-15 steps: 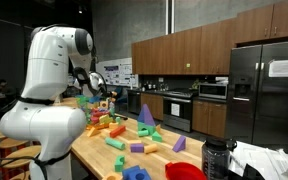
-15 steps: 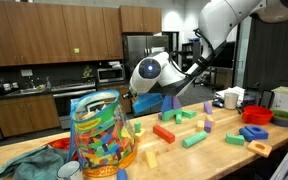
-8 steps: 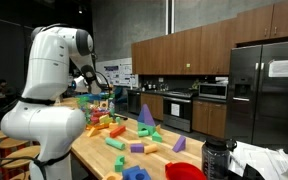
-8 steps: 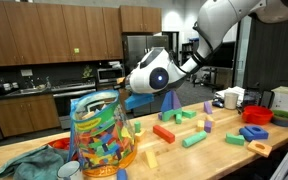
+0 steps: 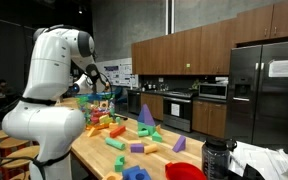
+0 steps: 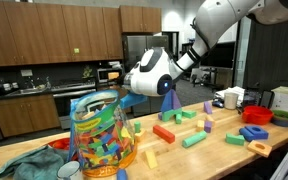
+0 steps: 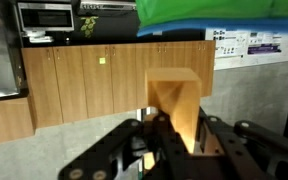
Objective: Put the blue triangle into the bag
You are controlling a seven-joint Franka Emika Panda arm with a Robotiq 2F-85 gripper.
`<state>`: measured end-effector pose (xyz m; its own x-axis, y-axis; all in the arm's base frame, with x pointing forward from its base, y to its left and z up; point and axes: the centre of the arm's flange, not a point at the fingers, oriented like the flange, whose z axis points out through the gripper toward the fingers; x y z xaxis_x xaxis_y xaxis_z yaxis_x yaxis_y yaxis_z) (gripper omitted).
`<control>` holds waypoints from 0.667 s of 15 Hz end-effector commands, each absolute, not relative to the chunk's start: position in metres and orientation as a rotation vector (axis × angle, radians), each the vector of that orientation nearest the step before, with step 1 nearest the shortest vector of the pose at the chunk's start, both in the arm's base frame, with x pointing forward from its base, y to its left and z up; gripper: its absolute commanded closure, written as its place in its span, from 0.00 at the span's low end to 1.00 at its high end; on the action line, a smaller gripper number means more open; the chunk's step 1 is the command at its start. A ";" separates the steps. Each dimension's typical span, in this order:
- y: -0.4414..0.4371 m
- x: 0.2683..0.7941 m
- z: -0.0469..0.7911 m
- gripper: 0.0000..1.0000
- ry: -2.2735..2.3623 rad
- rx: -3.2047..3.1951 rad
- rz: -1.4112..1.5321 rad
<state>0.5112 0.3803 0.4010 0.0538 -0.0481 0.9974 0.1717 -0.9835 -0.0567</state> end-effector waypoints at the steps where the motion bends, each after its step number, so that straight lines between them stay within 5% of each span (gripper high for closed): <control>1: 0.383 0.516 0.383 0.94 -0.285 -2.302 -1.858; 3: 0.383 0.514 0.369 0.94 -0.375 -2.399 -1.730; 4: 0.382 0.515 0.365 0.51 -0.406 -2.420 -1.688; 10: 0.376 0.522 0.367 0.20 -0.457 -2.485 -1.598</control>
<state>0.5138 0.3784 0.3629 0.3578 0.1536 0.9211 0.3219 -0.9462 0.0328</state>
